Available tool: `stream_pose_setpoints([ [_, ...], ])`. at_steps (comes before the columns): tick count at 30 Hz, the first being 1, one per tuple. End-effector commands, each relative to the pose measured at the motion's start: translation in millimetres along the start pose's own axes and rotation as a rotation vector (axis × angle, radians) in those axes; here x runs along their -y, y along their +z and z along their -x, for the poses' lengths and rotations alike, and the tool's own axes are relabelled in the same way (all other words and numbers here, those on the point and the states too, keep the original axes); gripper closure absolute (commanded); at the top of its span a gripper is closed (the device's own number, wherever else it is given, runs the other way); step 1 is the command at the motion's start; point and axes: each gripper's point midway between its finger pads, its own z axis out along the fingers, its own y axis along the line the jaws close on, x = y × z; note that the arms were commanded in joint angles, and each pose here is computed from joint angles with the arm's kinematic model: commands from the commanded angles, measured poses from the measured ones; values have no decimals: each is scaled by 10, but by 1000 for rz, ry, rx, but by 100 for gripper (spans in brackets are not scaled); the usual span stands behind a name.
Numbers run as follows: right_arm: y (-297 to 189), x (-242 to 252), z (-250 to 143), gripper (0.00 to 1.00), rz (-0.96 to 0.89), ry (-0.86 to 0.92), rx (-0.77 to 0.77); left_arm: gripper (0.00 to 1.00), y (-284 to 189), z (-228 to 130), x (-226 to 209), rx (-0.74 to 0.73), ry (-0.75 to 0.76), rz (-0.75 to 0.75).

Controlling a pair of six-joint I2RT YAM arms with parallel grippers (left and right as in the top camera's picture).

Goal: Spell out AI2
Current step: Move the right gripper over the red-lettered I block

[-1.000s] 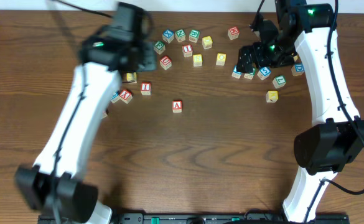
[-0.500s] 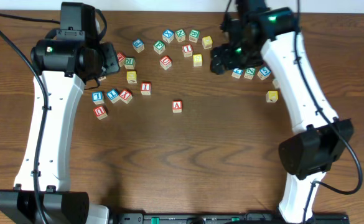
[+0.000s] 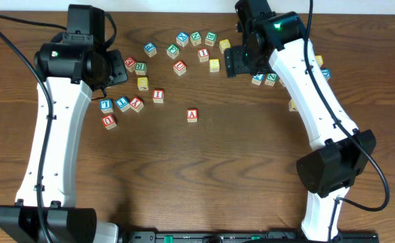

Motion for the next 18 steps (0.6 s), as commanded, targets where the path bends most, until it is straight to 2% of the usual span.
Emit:
stream_pose_setpoints([
  [1, -73, 136, 89, 22, -66, 105, 48, 59, 119, -62, -47, -35, 12, 31],
  [8, -70, 89, 111, 24, -45, 82, 54, 59, 124, -43, -40, -28, 11, 28],
  [14, -72, -129, 218, 36, 74, -25, 85, 58, 125, -7, -35, -13, 10, 27],
  [18, -38, -201, 361, 38, 107, -51, 109, 58, 126, 36, -19, 5, 7, 20],
])
